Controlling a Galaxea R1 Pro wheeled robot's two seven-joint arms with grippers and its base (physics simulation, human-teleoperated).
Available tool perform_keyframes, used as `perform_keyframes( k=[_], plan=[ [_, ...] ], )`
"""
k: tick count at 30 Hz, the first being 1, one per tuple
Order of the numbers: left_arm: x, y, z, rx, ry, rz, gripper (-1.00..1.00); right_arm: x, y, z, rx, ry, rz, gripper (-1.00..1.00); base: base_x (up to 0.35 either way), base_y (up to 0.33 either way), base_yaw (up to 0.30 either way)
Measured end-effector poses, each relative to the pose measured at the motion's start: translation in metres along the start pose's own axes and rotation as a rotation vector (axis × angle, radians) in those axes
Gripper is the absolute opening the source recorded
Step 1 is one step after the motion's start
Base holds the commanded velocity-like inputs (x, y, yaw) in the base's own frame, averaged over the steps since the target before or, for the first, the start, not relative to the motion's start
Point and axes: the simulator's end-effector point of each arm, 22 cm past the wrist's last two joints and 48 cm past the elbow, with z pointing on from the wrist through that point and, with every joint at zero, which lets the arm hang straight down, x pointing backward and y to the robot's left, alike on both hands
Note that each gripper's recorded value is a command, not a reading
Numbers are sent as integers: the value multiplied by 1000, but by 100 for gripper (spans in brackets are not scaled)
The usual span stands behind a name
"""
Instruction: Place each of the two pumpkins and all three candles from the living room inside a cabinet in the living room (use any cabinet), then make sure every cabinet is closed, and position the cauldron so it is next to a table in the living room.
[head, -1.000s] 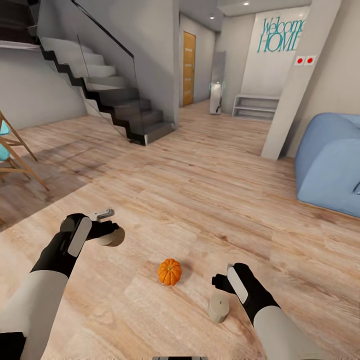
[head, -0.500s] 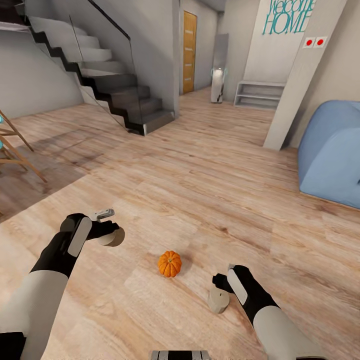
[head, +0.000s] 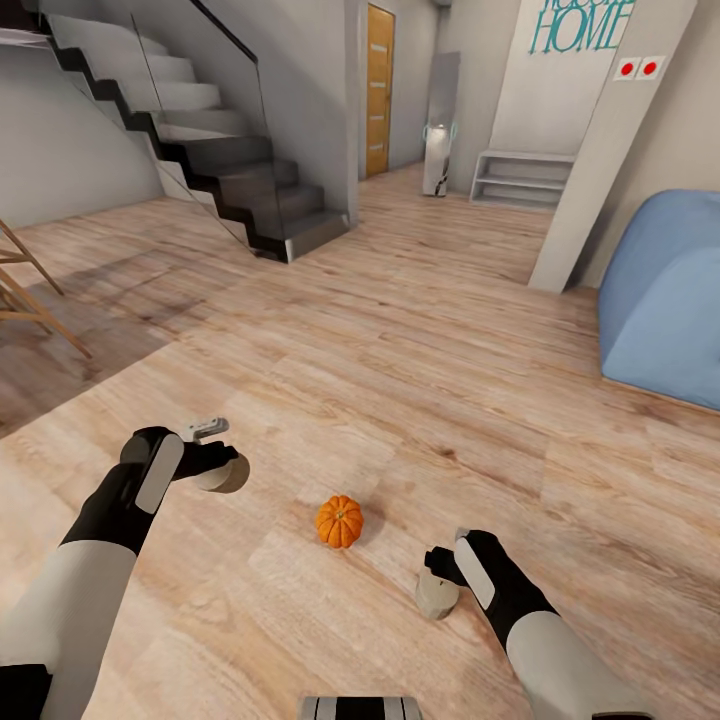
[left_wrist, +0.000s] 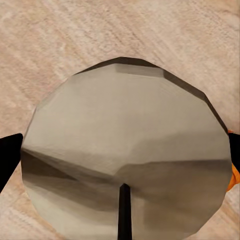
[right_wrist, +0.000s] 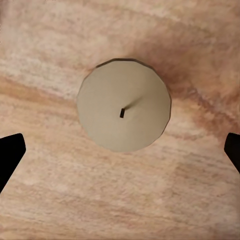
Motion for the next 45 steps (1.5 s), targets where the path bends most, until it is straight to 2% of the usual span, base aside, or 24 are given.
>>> perform_keyframes(
  k=[19,32,39,45],
  plan=[
    [0,0,0,2,0,-2,-100,2,0,0,0,4,-1,100,118,0,0],
    [22,6,29,-16,52,0,-100,28,-10,29,30,81,-4,100,3,0,0],
    [20,4,27,-10,47,-2,-100,21,-10,30,30,43,9,100,0,0,0],
    [12,-2,18,9,37,8,-100,19,-10,30,30,36,12,100,0,0,0]
  ],
)
